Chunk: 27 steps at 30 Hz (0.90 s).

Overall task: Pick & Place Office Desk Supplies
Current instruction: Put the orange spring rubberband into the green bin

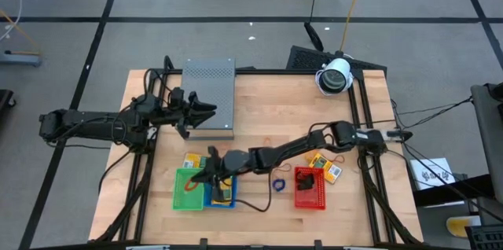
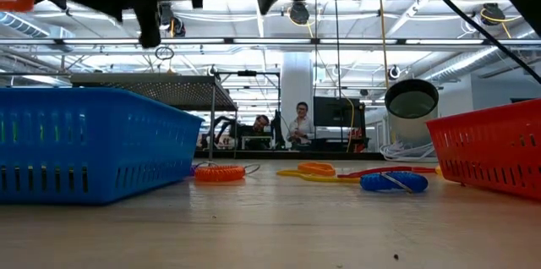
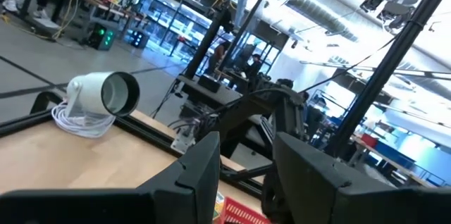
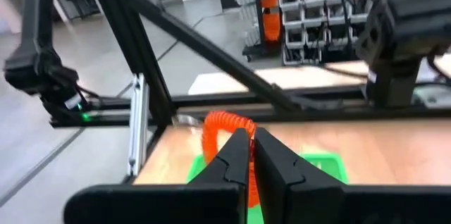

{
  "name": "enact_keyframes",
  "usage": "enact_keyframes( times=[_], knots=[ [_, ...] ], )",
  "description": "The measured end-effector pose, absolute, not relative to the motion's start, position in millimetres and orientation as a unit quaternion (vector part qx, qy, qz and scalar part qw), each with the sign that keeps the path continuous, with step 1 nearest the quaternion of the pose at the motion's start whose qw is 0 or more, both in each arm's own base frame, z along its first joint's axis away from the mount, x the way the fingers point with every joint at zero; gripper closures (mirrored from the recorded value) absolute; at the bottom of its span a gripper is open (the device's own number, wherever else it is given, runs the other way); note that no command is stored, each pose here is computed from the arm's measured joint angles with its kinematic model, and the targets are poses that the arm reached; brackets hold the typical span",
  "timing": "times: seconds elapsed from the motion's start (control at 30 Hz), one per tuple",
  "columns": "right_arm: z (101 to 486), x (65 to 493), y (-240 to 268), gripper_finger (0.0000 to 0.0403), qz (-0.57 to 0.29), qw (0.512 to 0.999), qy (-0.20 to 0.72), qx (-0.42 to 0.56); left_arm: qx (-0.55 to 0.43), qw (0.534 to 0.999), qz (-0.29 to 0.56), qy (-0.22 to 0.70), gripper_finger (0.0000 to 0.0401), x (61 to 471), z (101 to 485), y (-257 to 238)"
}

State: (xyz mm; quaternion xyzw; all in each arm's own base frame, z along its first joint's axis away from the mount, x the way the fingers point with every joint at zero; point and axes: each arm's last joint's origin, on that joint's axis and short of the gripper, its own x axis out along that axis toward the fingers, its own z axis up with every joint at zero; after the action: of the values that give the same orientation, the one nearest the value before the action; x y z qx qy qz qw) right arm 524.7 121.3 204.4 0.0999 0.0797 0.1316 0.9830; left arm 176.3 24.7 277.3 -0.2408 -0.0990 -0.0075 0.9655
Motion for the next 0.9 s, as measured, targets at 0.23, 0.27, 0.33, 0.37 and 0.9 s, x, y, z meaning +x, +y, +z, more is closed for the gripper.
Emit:
enact_keyframes(
  times=[0.23,0.27,0.33,0.37,0.9],
  knots=[
    [204.1,524.7,122.4,0.0403,0.131,0.984,0.077,0.098,-0.240,0.966,-0.008,-0.100,0.0256,176.3,277.5,24.6],
    [203.9,524.8,122.3,0.0403,0.129,0.984,0.078,0.094,-0.240,0.966,-0.008,-0.100,0.0256,176.3,277.5,24.6],
    [201.5,525.0,121.8,0.0403,0.119,0.985,0.084,0.089,-0.241,0.965,-0.008,-0.100,0.0256,176.3,277.5,24.6],
    [200.3,524.9,121.5,0.0403,0.114,0.986,0.087,0.088,-0.241,0.965,-0.008,-0.100,0.0256,176.3,277.5,24.6],
    [161.3,534.8,108.5,0.0403,0.064,0.989,0.106,0.086,-0.249,0.964,0.002,-0.095,0.0256,176.7,276.1,25.2]
  ],
)
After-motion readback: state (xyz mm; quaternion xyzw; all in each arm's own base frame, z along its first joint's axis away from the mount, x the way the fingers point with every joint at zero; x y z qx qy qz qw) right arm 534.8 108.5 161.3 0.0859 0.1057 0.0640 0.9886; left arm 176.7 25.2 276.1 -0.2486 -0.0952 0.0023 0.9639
